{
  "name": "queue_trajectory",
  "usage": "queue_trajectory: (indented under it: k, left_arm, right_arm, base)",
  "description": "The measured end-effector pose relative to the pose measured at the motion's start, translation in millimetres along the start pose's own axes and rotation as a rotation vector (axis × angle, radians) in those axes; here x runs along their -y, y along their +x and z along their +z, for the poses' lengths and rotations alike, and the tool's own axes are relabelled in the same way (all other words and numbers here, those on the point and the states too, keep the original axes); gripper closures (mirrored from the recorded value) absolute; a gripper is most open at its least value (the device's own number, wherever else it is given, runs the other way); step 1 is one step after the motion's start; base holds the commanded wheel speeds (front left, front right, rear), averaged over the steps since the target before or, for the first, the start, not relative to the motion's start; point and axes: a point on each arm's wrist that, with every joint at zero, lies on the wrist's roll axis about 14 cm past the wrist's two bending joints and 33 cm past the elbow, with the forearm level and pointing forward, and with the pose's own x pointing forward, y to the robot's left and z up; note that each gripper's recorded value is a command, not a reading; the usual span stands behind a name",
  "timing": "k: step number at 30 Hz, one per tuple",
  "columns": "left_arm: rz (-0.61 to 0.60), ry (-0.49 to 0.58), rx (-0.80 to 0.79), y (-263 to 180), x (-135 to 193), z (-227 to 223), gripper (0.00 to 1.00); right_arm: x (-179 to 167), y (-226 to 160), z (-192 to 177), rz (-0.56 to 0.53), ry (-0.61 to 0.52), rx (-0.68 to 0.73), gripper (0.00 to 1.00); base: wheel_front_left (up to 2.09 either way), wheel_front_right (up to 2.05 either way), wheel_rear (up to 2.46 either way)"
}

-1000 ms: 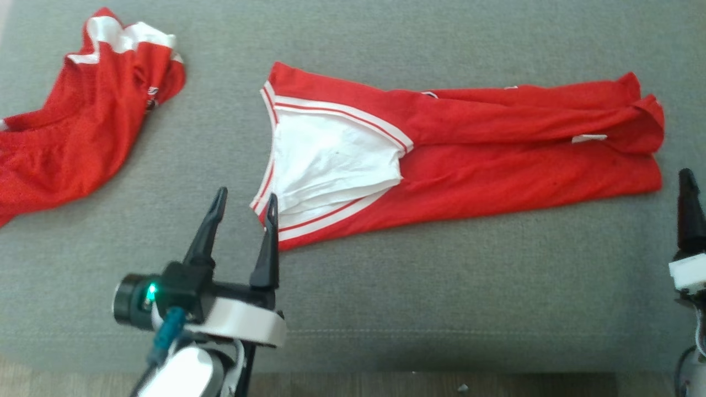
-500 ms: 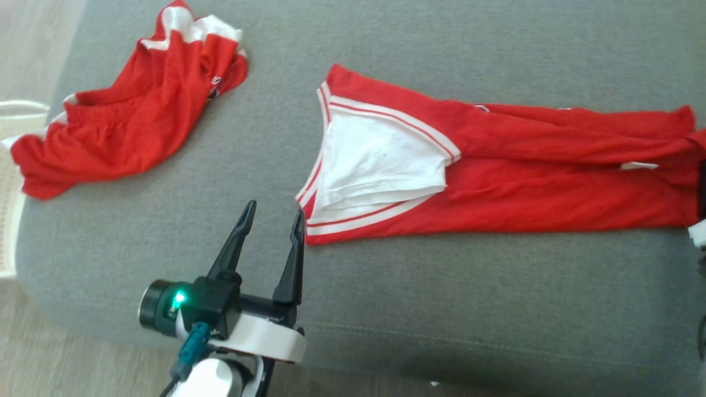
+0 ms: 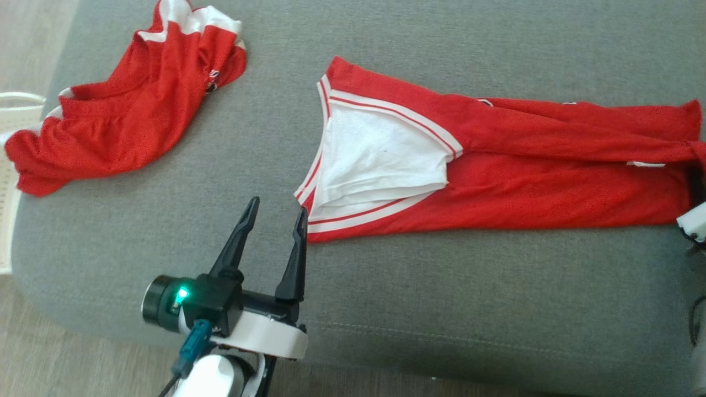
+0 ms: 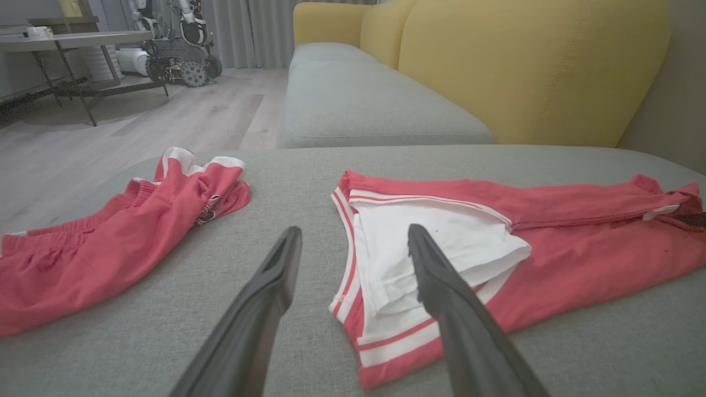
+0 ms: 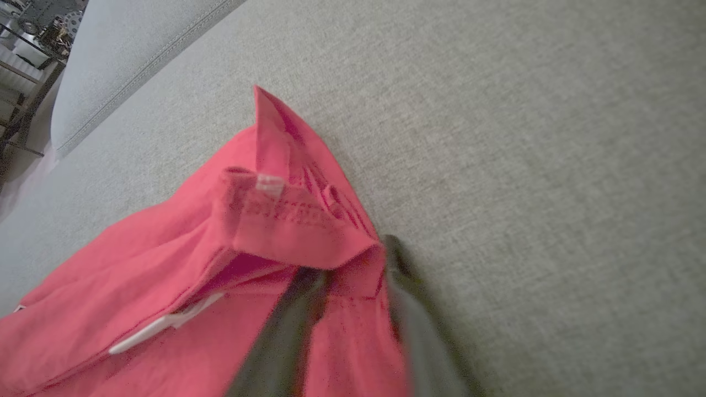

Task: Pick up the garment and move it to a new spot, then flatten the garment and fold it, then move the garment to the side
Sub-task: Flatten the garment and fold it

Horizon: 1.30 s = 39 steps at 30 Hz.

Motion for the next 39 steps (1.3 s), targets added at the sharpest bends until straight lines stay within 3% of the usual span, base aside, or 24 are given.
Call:
queue_trajectory:
  k: [8,14,19,28,29,35,39]
  left_arm:
    - [-0.049,0.004,0.005,10,10,-2,0.0]
    - [-0.111,0.004,-0.006,18,24,-9,0.0]
    - [-0.164,-0.002,-0.007,25,39,-12,0.0]
    - [-0.178,0.001,0.019,23,43,-3,0.0]
    - [-0.161,0.002,0.024,21,39,0,0.0]
    - [-0.115,0.007,0.038,13,26,7,0.0]
    - [-0.087,0.008,0.046,8,19,11,0.0]
  right_arm:
    - [20,-13,20,-0.023,0.018,0.115,1.0]
    - [50,-45,72,-0.072,-0.014,0.295,1.0]
    - [40,-75,112,-0.052,-0.097,0.432,1.0]
    - [-65,-109,135,0.177,-0.302,0.538,1.0]
    - [-92,-112,128,0.241,-0.347,0.53,1.0]
    - [-167,-113,89,0.426,-0.467,0.448,1.0]
    - [-200,-111,63,0.515,-0.505,0.376,1.0]
  base:
    - [0.0,0.0,0.0]
    - [0.0,0.0,0.0]
    - [0.0,0.0,0.0]
    - [0.0,0.0,0.0]
    - [0.0,0.0,0.0]
    - [0.0,0.0,0.0]
    - [0.0,0.0,0.0]
